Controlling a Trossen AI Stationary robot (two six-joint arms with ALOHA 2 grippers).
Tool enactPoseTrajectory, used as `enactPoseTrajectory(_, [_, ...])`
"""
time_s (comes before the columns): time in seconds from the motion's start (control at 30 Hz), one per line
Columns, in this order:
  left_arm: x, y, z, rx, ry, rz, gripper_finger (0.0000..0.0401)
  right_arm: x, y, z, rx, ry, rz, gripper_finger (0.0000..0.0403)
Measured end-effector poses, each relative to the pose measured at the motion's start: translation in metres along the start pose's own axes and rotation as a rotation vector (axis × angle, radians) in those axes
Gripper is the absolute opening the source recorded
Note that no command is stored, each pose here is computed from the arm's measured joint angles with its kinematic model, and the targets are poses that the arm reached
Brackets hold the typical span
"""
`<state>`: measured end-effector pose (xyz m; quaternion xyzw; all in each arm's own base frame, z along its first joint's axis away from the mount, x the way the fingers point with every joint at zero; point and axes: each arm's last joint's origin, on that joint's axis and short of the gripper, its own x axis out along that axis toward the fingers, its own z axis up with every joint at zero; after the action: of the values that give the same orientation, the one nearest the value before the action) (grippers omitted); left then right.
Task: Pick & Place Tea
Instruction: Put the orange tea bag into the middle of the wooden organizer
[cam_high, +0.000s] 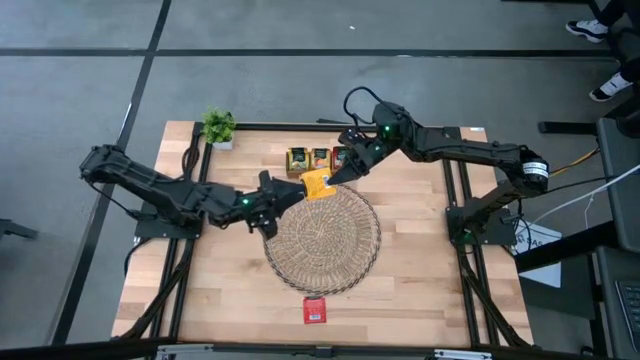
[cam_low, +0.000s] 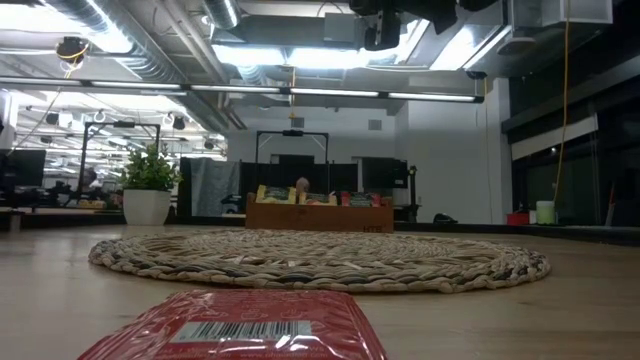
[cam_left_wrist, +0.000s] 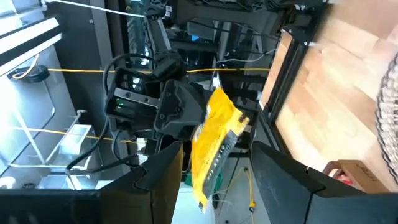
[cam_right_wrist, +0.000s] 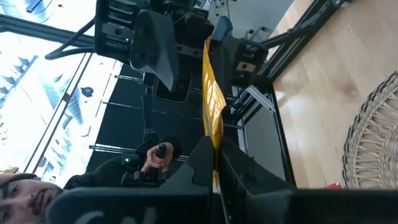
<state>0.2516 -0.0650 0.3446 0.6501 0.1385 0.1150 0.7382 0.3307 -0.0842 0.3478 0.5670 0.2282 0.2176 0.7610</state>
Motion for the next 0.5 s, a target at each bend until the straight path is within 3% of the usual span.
enactPoseTrajectory(0.33, [0.011,-0.006,-0.003,0.043,0.048,-0.015,0.0180,0.004,0.001,-0.003,-0.001,0.013,0.003,0.0010])
enactPoseTrajectory(0.5, [0.013,-0.006,-0.005,0.039,0.085,-0.009,0.0100,0.004,0.001,-0.003,0.000,0.013,0.002,0.0010])
